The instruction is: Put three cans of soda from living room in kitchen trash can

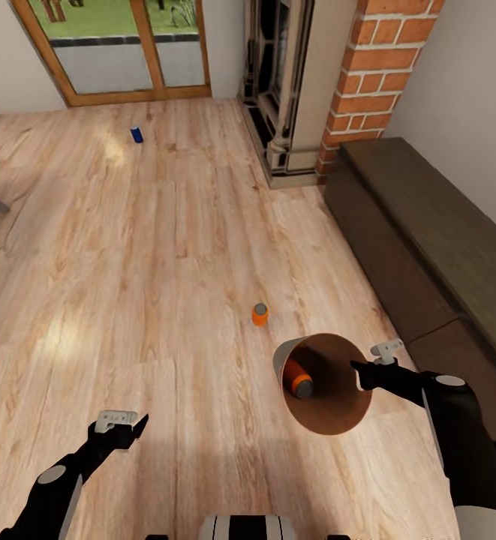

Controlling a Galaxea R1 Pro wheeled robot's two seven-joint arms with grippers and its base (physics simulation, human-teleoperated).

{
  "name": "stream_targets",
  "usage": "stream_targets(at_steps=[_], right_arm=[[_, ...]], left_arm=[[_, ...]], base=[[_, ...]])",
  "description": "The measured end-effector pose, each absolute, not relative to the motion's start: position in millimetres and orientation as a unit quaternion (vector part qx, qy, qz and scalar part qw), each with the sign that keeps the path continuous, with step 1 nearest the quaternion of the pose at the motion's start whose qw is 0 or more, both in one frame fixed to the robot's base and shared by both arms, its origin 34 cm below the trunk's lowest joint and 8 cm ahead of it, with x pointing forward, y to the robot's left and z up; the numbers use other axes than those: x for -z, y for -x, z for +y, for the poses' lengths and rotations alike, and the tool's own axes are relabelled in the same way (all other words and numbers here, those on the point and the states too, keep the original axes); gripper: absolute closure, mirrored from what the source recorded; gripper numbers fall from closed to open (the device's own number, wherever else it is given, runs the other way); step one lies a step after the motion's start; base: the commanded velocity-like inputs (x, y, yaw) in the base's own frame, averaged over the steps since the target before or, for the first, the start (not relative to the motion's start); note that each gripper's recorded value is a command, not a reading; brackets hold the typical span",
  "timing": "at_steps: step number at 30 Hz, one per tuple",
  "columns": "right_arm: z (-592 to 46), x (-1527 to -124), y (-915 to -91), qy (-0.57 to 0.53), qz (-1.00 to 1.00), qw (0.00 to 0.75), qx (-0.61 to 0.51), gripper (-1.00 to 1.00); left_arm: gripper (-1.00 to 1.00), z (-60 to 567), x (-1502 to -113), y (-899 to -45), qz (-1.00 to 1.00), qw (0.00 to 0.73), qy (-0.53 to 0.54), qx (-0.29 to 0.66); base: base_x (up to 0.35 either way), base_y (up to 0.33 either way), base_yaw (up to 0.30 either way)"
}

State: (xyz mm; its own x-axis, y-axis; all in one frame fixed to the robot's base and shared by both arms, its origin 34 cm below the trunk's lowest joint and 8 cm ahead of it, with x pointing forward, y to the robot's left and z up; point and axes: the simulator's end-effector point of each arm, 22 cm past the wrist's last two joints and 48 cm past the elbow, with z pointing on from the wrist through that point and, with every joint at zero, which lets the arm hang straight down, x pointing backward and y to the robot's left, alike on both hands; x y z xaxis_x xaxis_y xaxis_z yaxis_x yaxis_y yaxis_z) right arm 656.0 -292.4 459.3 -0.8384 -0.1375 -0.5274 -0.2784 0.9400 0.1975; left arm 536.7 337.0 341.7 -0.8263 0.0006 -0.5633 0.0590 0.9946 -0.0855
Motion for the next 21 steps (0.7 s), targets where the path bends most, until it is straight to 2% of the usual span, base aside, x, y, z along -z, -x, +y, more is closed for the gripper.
stream_targets(at_steps=[21], right_arm=[[-284.2, -463.9, -657.8, 0.107, 0.947, 0.268, -0.142, 1.0]], left_arm=[[-1.0, 335.8, -344.9, -538.6, 0.953, 0.297, -0.016, 0.053]], base=[[0.004, 0.316, -0.245]])
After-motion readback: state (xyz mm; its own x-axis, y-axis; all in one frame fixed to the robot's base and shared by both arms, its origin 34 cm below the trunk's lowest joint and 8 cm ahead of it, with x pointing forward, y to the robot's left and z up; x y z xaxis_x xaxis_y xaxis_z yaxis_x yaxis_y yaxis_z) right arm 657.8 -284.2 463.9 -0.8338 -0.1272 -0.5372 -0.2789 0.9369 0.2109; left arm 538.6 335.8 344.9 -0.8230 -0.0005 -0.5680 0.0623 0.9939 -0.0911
